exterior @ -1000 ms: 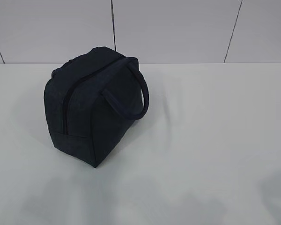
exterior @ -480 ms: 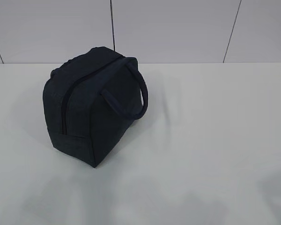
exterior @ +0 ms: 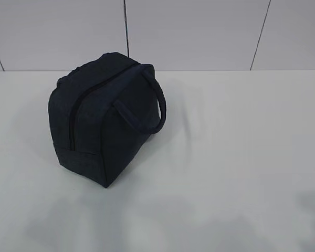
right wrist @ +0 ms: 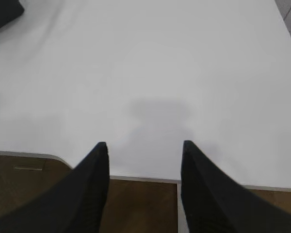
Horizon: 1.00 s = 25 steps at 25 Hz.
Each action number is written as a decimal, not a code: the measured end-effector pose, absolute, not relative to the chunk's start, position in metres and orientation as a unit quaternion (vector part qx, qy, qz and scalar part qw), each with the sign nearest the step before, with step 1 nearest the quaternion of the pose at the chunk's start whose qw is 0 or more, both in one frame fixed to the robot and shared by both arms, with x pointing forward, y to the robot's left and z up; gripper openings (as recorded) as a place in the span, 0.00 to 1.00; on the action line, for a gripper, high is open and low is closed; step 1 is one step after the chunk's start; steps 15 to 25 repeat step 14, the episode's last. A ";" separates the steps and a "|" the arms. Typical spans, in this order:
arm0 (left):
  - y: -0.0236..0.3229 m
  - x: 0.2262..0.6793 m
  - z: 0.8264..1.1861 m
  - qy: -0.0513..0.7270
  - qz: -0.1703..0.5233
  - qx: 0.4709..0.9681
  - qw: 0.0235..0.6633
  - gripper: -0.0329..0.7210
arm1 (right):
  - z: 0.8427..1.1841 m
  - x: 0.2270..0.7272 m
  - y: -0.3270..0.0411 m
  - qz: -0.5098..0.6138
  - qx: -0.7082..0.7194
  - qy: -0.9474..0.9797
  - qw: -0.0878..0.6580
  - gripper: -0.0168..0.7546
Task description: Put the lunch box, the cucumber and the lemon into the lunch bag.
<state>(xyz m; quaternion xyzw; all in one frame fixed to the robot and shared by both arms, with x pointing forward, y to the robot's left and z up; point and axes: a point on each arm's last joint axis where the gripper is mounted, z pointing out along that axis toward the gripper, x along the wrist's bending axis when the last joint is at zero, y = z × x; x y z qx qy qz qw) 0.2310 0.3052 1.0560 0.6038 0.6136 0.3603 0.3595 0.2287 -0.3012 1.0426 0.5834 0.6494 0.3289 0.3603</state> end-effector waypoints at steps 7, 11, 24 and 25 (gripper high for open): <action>0.305 0.231 1.056 0.614 0.360 0.604 0.359 0.36 | 1.043 0.229 -0.301 0.327 0.586 0.647 0.362 0.49; 0.305 0.231 1.056 0.614 0.360 0.604 0.359 0.36 | 1.043 0.229 -0.301 0.327 0.586 0.647 0.362 0.49; 0.305 0.231 1.056 0.614 0.360 0.604 0.359 0.36 | 1.043 0.229 -0.301 0.327 0.586 0.647 0.362 0.49; 0.305 0.231 1.056 0.614 0.360 0.604 0.359 0.36 | 1.043 0.229 -0.301 0.327 0.586 0.647 0.362 0.49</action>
